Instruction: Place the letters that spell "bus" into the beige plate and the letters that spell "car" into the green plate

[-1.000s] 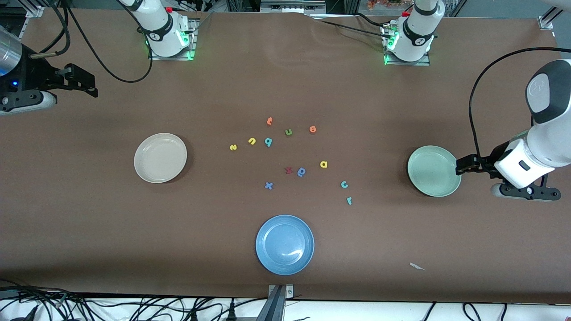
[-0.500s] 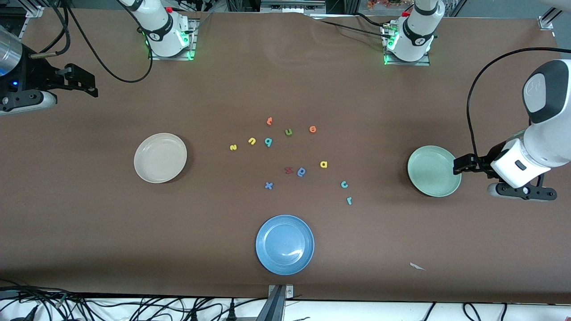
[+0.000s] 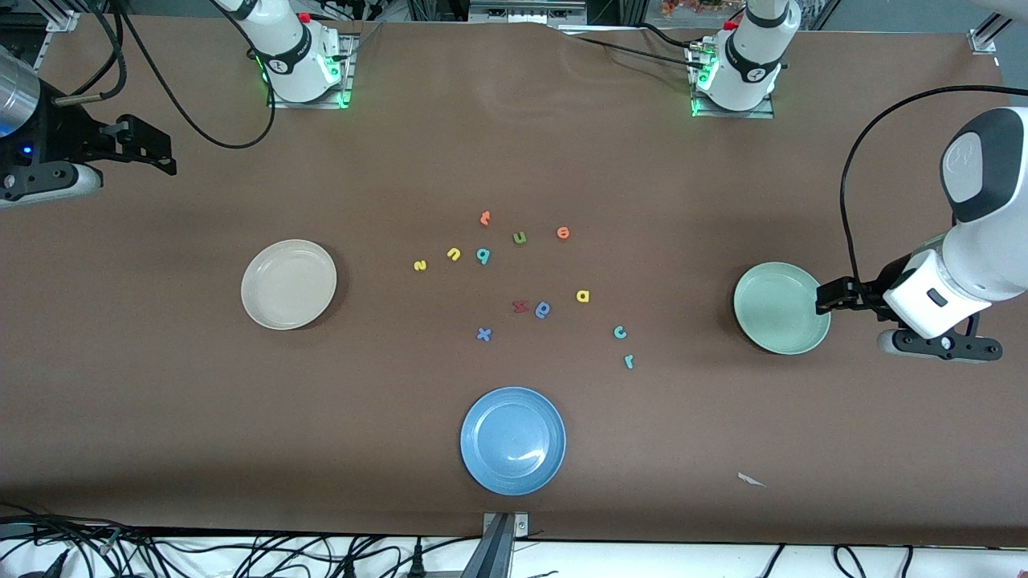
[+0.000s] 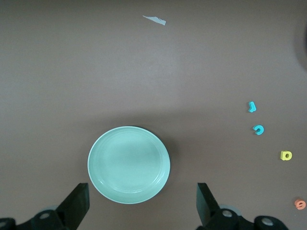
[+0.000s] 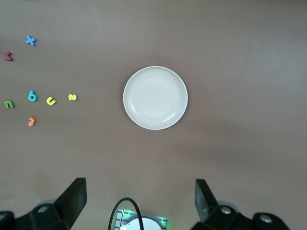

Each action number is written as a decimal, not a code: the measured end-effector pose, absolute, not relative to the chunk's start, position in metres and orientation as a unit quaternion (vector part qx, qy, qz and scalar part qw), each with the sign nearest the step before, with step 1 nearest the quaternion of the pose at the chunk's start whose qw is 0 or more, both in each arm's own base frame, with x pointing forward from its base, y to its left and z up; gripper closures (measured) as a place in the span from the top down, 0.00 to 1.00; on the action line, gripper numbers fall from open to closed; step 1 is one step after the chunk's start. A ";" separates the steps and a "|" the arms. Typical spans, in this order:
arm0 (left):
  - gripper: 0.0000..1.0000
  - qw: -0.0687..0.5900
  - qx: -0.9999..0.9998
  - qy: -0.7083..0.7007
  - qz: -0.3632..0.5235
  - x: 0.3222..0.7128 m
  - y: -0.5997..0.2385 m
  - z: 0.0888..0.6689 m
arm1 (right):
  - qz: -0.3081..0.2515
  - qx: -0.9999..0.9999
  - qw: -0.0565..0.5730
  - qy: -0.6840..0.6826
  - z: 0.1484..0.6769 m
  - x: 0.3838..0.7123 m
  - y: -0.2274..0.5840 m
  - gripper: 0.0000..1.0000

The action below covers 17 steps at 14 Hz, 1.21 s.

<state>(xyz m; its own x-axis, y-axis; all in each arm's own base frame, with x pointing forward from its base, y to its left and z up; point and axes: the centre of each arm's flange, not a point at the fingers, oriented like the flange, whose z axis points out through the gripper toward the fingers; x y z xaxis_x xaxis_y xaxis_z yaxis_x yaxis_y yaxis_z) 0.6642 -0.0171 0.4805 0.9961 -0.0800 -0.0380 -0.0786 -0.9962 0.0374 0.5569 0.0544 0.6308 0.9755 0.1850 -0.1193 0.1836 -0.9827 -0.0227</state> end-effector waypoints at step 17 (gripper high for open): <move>1.00 0.018 0.999 -0.032 -0.021 0.664 -0.018 0.479 | 0.061 -0.994 0.006 -0.092 0.631 0.557 0.054 1.00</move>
<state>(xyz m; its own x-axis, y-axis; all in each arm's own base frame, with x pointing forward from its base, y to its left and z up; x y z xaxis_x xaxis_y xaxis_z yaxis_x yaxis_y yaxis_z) 0.6640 -0.0178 0.4794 0.9971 -0.0648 -0.0402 -0.0633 -0.9973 0.0382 0.5569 0.0538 0.6308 0.9756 0.1840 -0.1197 0.1826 -0.9829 -0.0227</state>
